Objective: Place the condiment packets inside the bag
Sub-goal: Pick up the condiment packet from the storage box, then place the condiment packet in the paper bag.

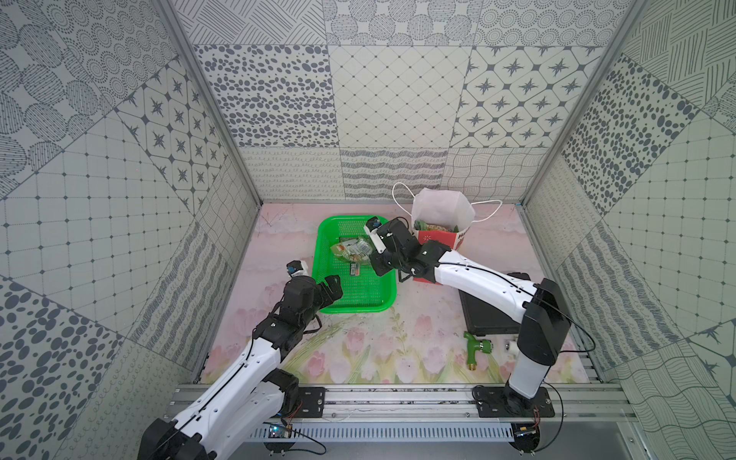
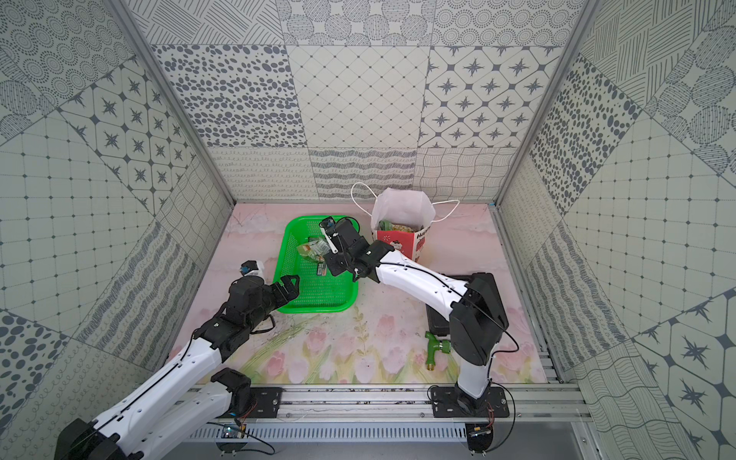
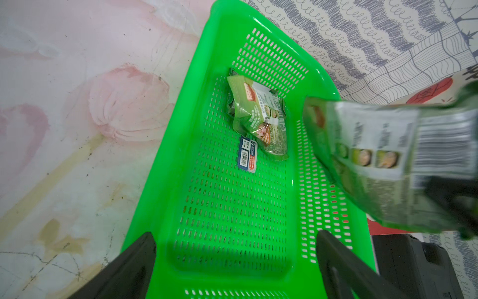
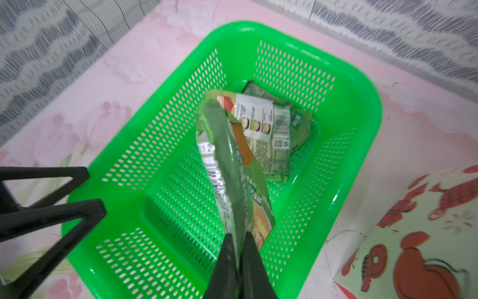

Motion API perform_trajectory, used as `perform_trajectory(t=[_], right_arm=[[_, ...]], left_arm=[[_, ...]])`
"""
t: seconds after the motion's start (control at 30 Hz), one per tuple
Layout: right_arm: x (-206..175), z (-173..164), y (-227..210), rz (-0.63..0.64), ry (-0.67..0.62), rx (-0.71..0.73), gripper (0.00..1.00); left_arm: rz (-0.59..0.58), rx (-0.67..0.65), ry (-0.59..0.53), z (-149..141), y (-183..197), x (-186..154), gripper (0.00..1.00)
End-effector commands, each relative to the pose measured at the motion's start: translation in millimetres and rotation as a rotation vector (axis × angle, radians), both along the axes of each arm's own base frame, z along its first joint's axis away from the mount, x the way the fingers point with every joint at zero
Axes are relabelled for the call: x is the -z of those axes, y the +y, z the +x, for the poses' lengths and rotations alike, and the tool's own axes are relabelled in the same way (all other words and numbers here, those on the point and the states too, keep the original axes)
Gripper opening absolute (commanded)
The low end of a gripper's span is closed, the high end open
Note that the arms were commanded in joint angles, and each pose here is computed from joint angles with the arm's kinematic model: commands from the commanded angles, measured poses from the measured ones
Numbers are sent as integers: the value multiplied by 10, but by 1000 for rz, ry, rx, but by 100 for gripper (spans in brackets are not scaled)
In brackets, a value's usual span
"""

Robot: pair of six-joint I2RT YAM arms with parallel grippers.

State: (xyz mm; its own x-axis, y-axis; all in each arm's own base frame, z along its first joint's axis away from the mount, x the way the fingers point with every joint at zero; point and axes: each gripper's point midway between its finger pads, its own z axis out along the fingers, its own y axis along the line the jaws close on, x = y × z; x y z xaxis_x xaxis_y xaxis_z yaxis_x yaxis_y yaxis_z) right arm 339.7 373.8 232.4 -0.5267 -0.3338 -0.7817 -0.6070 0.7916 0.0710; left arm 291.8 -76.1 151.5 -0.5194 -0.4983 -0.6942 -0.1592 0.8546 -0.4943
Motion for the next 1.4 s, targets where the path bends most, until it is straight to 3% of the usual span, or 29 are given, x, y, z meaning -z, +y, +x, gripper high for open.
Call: perform_trajectory(t=[0.0,0.3,0.67,0.87,1.13,1.23,1.3,1.37], right_arm=[[-658,20,-83,172,-127,57,0],[-1368,-184,-604,355,-254,151,0],[-1686,-100,-1428,518,-293,327,0],[-1629,96,-1845,548,-285,459,0],[-1352,449,-2035,524,-185,514,0],[-1257,552,-2076,507,-149,521,27],[-1215,579,-2093,504,-130,518,34],[-1205,572,-2110,505,-121,511,49]], left_arm=[[0,43,-22,9,-60,-53,100],[8,64,-25,24,-90,-61,99],[-29,194,31,141,-381,-27,100],[-24,212,52,179,-425,7,99],[23,186,123,385,-426,-128,99],[60,160,193,515,-410,-121,100],[72,160,225,622,-442,-140,100],[86,174,251,738,-494,-179,100]])
